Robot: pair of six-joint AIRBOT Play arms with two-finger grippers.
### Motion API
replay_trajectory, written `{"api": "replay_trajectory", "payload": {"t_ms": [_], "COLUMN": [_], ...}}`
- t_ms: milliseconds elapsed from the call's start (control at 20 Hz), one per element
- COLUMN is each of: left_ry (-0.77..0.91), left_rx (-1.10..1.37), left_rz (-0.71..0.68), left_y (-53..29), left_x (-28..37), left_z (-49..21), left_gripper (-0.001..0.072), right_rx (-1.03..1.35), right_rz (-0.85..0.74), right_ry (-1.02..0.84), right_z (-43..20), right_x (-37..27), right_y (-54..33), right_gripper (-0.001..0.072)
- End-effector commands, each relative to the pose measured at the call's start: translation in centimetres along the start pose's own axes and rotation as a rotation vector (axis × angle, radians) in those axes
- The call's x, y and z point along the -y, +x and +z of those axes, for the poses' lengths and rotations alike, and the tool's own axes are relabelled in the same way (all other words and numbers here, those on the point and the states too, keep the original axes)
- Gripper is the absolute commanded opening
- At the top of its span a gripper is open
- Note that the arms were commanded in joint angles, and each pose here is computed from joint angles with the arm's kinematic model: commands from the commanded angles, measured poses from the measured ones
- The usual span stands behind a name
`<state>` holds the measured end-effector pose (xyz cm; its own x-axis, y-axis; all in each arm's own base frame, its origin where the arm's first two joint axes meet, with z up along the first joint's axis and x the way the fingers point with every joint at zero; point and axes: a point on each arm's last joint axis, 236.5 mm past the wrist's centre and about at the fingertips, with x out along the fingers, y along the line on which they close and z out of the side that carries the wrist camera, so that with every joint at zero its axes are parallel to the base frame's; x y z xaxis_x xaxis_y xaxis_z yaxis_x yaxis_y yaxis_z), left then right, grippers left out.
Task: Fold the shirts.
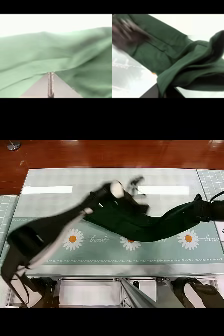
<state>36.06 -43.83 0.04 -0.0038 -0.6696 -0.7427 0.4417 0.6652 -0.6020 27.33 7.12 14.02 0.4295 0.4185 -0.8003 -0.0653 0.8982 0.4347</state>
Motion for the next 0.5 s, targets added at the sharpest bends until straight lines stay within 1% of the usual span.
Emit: {"api": "replay_trajectory", "payload": {"t_ms": [0, 100, 250, 350, 450], "left_ry": [-0.032, -0.072, -0.141, -0.173, -0.198], "left_rx": [-0.015, 0.068, 0.282, 0.405, 0.458], "left_rz": [0.115, 0.209, 0.28, 0.321, 0.337], "left_y": [-11.7, -19.4, -27.9, -30.3, -29.6], "left_x": [-7.8, -11.4, -13.2, -13.2, -13.0], "left_z": [0.9, 0.8, -1.6, -5.5, -10.4], "left_gripper": [0.0017, 0.0018, 0.0018, 0.0018, 0.0018], "right_rx": [0.012, -0.006, -0.059, -0.1, -0.151], "right_rz": [0.104, 0.188, 0.29, 0.329, 0.359], "right_ry": [0.017, 0.0, -0.074, -0.134, -0.175], "right_z": [0.8, 1.5, 2.8, 3.9, 4.8], "right_x": [-2.2, -4.5, -9.4, -13.0, -16.3], "right_y": [0.5, 2.1, 5.7, 9.0, 12.6], "right_gripper": [0.004, 0.0039, 0.004, 0.0039, 0.004]}}
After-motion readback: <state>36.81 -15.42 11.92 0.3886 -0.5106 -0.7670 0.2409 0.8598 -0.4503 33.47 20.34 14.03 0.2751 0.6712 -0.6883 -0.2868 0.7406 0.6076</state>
